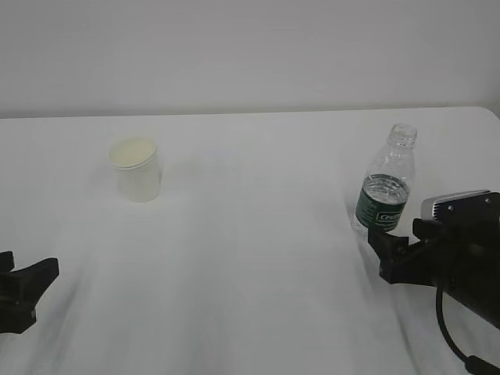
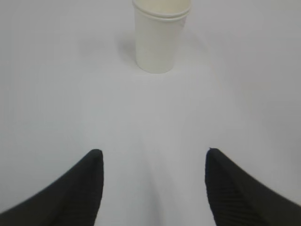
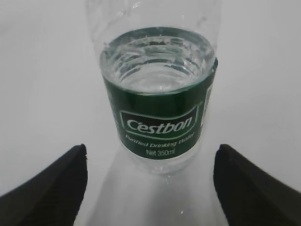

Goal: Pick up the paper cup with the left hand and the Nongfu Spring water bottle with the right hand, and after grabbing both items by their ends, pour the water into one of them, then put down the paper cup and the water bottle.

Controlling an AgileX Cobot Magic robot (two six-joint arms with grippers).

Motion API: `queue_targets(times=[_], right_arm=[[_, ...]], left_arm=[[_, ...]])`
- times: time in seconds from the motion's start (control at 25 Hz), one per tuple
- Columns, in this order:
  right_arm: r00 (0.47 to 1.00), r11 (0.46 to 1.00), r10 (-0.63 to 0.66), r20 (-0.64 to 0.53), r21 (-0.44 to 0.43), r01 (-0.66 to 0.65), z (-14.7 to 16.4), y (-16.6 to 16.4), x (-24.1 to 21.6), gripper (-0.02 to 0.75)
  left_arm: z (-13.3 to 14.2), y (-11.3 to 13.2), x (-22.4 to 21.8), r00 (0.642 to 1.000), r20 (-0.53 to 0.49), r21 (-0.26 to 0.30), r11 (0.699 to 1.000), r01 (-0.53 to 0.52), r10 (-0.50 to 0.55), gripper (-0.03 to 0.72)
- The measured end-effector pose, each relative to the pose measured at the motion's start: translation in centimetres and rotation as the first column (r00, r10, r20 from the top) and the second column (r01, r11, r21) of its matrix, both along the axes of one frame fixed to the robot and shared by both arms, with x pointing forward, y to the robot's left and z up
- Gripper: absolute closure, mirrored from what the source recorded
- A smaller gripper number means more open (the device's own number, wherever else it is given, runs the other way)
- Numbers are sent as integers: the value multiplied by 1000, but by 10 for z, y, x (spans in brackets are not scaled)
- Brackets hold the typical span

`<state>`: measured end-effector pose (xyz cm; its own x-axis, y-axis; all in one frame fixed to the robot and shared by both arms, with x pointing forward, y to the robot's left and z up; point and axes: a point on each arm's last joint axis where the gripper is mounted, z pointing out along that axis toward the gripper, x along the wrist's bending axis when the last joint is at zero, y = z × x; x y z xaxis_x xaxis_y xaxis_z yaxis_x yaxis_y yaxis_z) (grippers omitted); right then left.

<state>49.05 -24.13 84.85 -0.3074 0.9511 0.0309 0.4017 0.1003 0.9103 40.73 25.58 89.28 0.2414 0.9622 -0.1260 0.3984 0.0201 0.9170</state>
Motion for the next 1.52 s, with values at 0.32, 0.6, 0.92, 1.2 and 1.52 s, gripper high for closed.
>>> queue_targets(times=[0.32,0.6,0.92,1.2,1.52], right_arm=[[1000,1000,-1,-3,1,1,-1,0,0,85],[999,1000,-1,52,11,1,4,3,17,85],[997,1000,-1,82,16,0,5,5,31,85],[998,1000,-1,67,14,0,-10,8,43,87],[995,1000,-2,100,20,0,-10,10,57,90]], left_arm=[[0,0,0,1000,0,0,1000,0,0,204],[0,0,0,1000,0,0,1000,0,0,204],[0,0,0,1000,0,0,1000,0,0,204],[0,0,0,1000,0,0,1000,0,0,204],[0,0,0,1000,0,0,1000,0,0,204]])
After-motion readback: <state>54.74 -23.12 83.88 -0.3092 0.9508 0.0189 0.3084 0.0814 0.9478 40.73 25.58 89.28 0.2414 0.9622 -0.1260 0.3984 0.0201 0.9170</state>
